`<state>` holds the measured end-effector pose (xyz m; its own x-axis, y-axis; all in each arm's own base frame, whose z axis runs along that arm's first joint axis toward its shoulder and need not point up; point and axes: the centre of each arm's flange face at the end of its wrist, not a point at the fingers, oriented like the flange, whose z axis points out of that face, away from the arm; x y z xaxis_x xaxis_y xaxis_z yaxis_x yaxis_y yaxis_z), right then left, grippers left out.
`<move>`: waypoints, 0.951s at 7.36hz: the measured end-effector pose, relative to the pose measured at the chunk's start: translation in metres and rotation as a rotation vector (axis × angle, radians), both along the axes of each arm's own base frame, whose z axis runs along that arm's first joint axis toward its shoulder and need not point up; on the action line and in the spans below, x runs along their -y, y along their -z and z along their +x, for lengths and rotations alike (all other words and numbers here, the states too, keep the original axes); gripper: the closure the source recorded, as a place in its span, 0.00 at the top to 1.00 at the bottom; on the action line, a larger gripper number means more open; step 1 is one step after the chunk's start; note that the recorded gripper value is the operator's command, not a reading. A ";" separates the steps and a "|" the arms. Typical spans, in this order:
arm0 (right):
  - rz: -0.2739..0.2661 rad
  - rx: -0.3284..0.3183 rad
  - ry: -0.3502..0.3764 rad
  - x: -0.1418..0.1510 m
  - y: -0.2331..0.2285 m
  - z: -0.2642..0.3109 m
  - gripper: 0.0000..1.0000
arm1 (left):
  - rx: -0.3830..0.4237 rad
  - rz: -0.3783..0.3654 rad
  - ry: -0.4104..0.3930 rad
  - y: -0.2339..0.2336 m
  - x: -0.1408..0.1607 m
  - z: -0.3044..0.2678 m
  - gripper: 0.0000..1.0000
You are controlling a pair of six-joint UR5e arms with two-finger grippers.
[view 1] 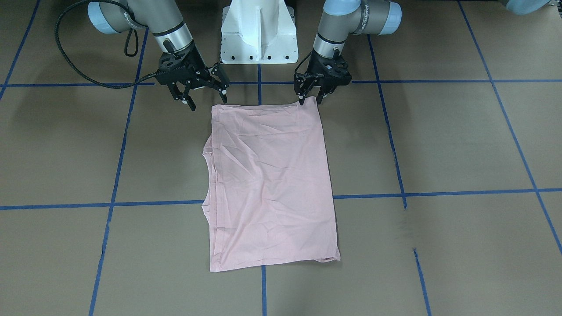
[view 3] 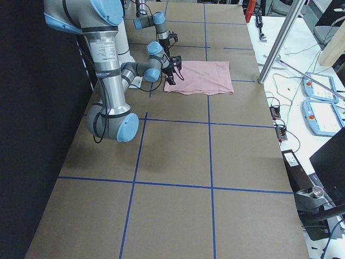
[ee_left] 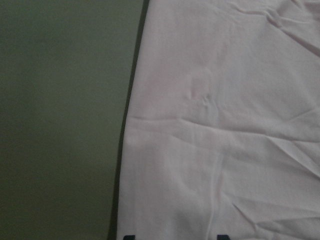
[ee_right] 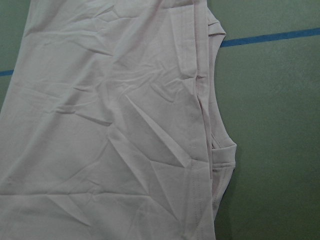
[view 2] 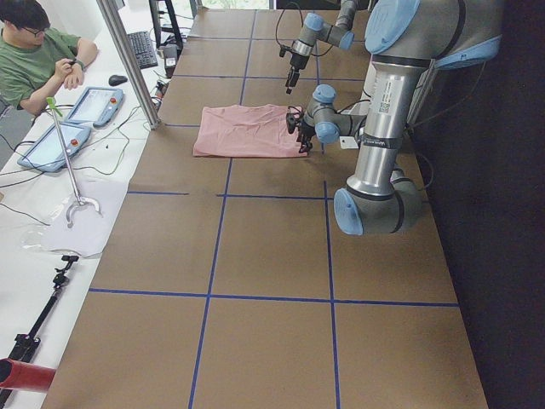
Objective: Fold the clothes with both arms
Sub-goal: 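Grasp the near shirt corners with both grippers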
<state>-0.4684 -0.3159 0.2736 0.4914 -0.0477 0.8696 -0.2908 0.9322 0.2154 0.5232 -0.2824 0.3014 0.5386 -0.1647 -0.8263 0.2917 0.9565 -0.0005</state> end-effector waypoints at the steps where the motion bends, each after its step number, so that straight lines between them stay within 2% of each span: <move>1: 0.000 0.000 -0.001 0.000 0.000 0.000 1.00 | 0.009 -0.002 -0.004 -0.006 -0.001 0.000 0.64; 7: 0.000 -0.004 -0.001 0.000 -0.002 -0.001 1.00 | 0.016 -0.007 -0.016 -0.010 -0.007 0.008 0.61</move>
<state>-0.4694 -0.3158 0.2752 0.4945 -0.0471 0.8679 -0.2907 0.9321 0.2162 0.5313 -0.2756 0.3115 0.5545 -0.1616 -0.8163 0.2766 0.9610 -0.0023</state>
